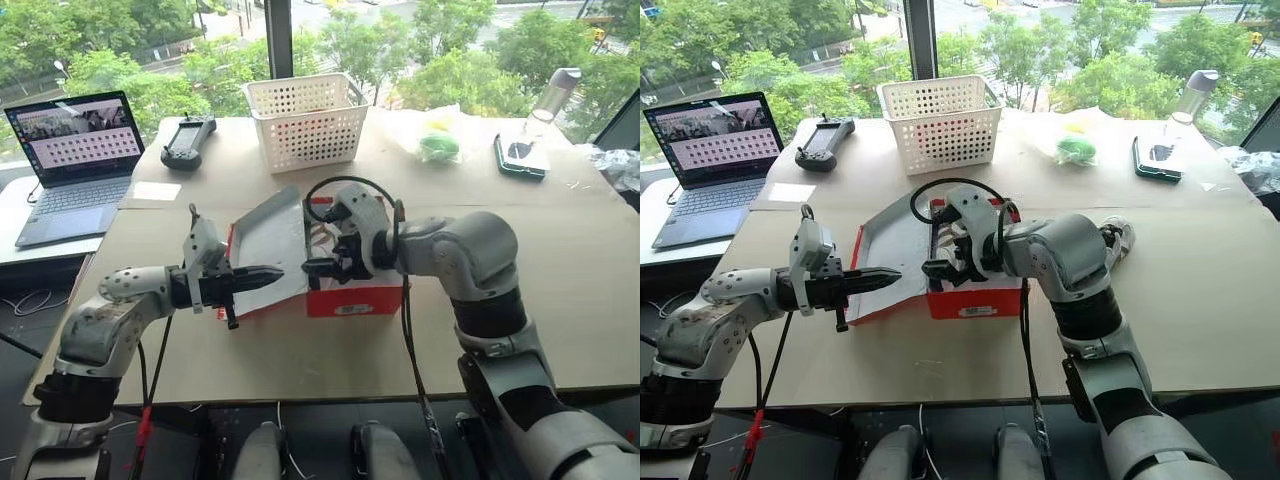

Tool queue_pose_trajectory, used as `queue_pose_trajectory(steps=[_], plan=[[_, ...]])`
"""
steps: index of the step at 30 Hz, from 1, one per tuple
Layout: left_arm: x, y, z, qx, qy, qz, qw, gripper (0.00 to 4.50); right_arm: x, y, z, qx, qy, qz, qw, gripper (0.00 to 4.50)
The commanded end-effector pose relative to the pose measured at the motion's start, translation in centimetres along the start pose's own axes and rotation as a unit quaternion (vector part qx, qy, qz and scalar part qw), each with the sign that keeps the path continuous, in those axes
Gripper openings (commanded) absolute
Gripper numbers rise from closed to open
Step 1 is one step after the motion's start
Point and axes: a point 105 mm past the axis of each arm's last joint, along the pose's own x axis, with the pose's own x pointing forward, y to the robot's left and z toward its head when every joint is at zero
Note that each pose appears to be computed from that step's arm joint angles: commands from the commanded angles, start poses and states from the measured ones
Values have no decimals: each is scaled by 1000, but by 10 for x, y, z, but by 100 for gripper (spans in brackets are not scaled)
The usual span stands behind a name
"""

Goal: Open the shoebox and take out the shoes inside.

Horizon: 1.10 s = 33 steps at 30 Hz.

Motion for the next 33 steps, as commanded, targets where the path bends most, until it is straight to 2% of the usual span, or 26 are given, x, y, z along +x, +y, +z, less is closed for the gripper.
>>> queue_pose_trajectory(steps=[1, 16, 25, 33], plan=[[-3, -1, 10, 17, -9, 1, 1000, 0, 2, -7, -5, 11, 5, -6, 1000, 448], [-4, 1, 11, 15, -12, 4, 1000, 0, -18, -17, 25, 55, -38, -5, 998, 448], [-5, 0, 10, 18, -7, 7, 1000, 0, -14, -6, 15, 36, -23, -1, 999, 448], [-6, 1, 12, 19, -9, 10, 1000, 0, -5, -1, -6, 1, 6, -12, 1000, 448]])
